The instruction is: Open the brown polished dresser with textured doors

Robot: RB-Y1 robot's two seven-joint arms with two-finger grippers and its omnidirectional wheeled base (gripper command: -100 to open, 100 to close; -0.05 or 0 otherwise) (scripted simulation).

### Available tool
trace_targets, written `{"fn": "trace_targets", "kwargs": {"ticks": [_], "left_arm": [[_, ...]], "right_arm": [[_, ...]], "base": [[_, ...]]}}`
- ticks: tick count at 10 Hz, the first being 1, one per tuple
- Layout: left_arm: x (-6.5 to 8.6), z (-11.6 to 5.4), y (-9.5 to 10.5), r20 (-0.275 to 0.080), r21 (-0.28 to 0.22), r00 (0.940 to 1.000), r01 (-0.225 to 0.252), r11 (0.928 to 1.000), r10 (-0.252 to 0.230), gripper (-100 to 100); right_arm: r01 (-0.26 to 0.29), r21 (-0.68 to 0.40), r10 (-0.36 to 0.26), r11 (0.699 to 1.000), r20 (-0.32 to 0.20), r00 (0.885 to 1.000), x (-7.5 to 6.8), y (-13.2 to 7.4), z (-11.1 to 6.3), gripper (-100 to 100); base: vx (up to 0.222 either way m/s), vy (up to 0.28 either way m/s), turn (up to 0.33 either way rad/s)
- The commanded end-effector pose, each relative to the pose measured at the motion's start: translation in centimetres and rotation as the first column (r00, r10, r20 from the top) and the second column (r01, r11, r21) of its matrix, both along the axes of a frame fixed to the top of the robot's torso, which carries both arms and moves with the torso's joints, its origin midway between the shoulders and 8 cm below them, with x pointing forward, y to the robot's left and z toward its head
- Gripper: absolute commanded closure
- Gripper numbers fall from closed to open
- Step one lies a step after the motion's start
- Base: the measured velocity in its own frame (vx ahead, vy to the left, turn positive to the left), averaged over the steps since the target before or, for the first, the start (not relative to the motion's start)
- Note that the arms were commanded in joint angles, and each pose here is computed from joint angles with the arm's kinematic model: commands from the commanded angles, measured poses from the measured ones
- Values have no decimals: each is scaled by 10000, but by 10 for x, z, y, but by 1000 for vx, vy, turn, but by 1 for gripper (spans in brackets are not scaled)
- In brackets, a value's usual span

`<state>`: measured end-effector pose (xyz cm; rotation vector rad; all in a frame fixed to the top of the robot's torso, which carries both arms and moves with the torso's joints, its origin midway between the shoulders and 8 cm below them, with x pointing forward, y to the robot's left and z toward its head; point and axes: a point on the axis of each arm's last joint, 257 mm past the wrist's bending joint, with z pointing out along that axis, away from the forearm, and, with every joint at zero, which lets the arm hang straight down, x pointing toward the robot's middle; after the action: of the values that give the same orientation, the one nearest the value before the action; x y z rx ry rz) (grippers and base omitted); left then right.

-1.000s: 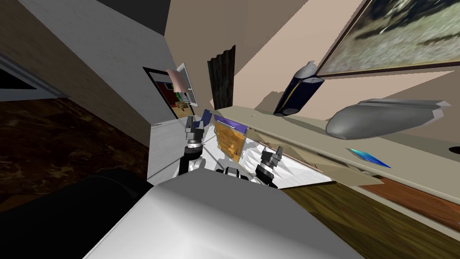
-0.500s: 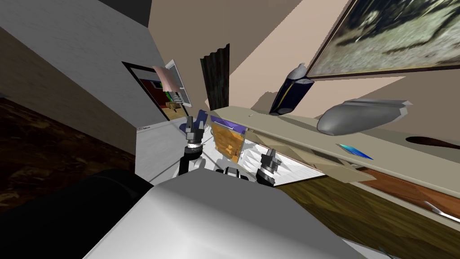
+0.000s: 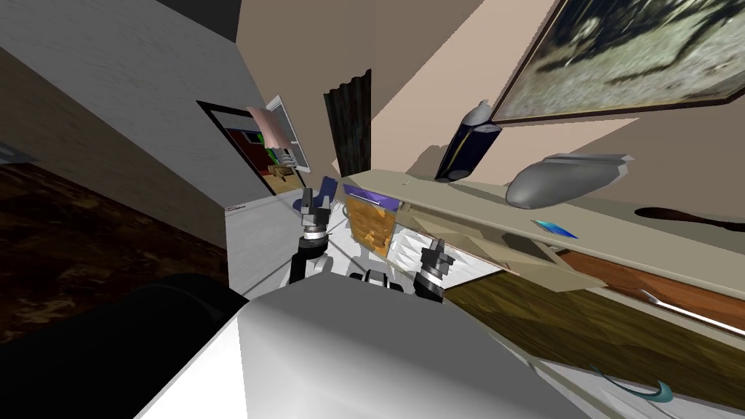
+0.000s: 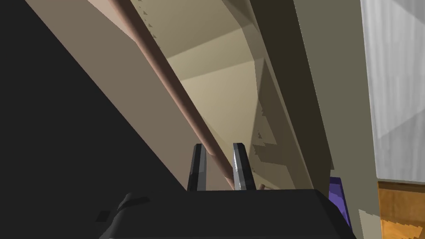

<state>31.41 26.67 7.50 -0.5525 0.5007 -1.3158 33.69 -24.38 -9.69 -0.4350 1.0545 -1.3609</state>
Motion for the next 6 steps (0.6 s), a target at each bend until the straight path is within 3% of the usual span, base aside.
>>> {"fn": "trace_targets", "kwargs": {"ticks": [1,6], "left_arm": [[0,0,0,-1,1,10000,-1,10000,1,0],[0,0,0,-1,2,10000,-2,10000,2,0]], "right_arm": [[102,11,-102,9999,-126,9999,4,1,7,-100],[367,59,-366,9993,-133,9992,11,2,33,-100]], "base": [[-35,-13,77],[-27,-28,55]]}}
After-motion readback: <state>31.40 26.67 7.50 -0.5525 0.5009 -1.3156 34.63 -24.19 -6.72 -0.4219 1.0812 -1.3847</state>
